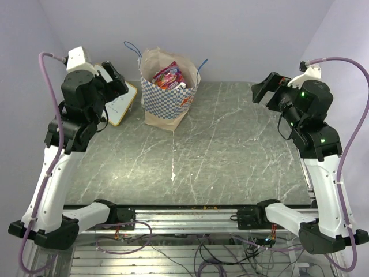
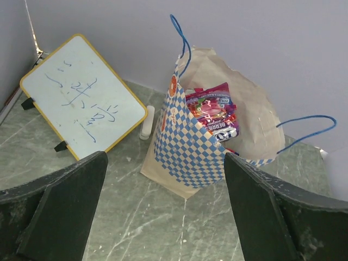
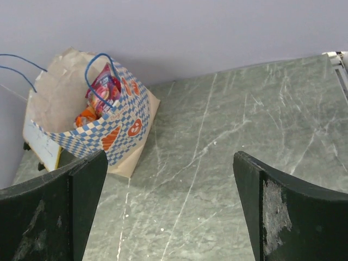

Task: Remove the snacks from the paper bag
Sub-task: Move the paper bag to the center of the board.

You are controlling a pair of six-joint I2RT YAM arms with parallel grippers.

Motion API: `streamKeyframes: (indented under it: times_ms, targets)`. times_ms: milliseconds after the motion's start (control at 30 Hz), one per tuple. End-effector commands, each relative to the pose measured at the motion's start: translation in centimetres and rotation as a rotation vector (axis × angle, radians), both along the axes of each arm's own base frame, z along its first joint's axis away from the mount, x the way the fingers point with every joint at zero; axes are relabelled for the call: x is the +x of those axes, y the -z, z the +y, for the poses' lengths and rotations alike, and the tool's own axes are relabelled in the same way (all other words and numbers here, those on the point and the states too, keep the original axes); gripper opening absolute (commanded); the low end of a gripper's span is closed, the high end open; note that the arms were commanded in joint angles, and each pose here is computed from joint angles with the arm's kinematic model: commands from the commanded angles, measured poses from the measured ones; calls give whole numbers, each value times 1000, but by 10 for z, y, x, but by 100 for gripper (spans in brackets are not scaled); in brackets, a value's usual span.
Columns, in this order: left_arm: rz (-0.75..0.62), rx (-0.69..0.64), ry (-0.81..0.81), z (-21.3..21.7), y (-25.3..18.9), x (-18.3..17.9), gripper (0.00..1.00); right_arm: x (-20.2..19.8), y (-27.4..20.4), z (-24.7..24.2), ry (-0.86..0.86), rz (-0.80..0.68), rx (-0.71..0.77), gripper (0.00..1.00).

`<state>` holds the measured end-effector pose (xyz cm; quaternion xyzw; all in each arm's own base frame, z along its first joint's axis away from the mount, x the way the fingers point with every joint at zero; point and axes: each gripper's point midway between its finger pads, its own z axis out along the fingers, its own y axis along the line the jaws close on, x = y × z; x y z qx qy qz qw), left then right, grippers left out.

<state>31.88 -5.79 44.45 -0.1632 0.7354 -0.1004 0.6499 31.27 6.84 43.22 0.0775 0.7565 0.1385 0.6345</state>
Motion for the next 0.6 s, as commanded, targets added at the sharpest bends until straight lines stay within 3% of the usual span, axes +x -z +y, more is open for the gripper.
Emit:
streamKeyframes:
  times_ms: [0, 267, 567]
  targets:
    - [-8, 10, -31, 3, -8, 19, 99, 5, 14, -9, 50, 42, -24, 100]
    - [57, 6, -35, -2, 11, 65, 98, 32, 33, -7, 75, 109, -49, 100]
    - [117, -93, 66, -15, 31, 116, 98, 65, 72, 3, 86, 228, -33, 100]
